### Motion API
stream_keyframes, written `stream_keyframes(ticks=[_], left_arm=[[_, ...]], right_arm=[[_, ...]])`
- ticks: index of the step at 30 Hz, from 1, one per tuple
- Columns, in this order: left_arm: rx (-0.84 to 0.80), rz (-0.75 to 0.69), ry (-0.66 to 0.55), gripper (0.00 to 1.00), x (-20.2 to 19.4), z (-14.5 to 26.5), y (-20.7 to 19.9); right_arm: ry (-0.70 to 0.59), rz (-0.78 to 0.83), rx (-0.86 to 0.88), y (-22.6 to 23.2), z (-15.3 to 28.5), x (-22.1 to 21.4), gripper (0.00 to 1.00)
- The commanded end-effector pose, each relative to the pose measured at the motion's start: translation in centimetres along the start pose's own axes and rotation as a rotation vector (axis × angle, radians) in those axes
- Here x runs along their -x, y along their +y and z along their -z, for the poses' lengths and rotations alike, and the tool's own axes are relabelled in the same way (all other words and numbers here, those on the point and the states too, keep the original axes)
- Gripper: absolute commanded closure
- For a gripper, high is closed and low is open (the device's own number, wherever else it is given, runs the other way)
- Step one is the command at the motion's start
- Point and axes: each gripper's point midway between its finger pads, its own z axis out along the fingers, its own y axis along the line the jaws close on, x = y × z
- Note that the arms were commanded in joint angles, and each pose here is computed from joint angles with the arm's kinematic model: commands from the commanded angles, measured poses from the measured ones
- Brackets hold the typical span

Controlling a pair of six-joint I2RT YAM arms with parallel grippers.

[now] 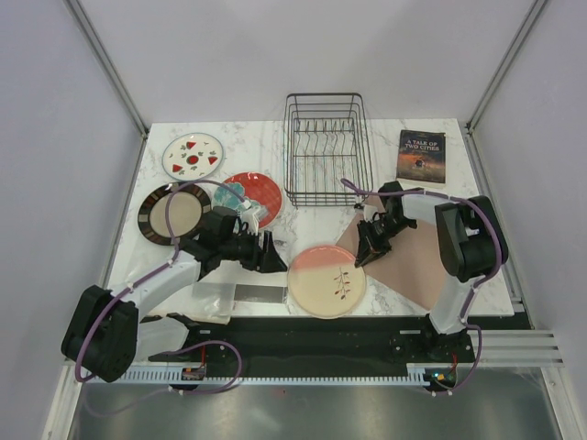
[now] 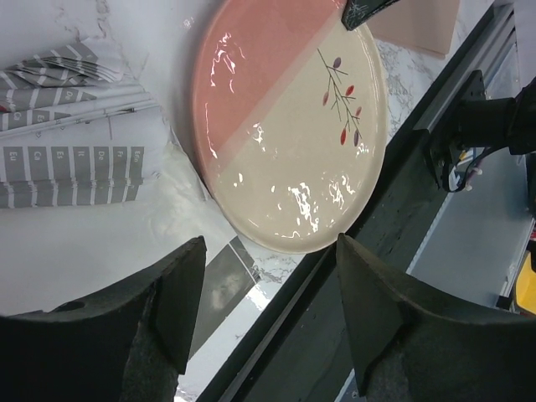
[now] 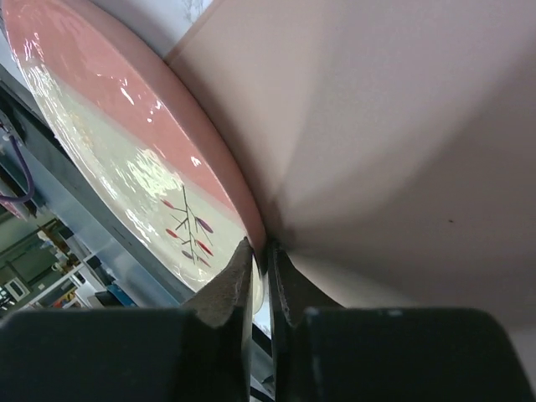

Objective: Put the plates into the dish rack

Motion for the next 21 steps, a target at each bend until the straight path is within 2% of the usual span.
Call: stream_keyframes(ticks=[1, 3, 6, 8, 11, 15, 19, 21], left_arm=[[-0.017, -0.056, -0.062, 0.25, 1.8, 0.3, -0.9], [-0.008, -0.087, -0.080, 0.21, 2.5, 0.4, -0.9], [-0.020, -0.165, -0.109, 0.14, 3.9, 0.8, -1.5], [0.009, -0.184, -0.141, 0.00, 5.3, 1.2, -1.5], [0.081, -0.093, -0.155, 0.00, 6.0, 1.4, -0.5], [-0.021, -0.099, -0.104, 0.02, 5.4, 0.9, -1.4], [-0.124, -0.108, -0.086, 0.13, 5.0, -0.3, -2.0], [-0.170, -0.113, -0.073, 0.15, 4.8, -0.9, -2.2]], right_arm=[[-0.036, 0.062, -0.143, -2.8, -0.2, 1.2, 0.95], [-0.056, 0.081, -0.128, -2.2, 0.4, 1.1, 1.00], [-0.106, 0.127, -0.061, -0.3, 2.2, 1.0, 1.00], [-0.138, 0.147, -0.028, 0.9, 3.5, 0.9, 1.00], [-0.205, 0.200, 0.014, 2.5, 5.3, 1.4, 1.00], [-0.247, 0.237, 0.085, 4.6, 6.6, 1.9, 1.00], [-0.279, 0.259, 0.173, 6.4, 7.4, 1.9, 1.00], [-0.283, 0.259, 0.194, 6.7, 7.6, 1.7, 1.00]])
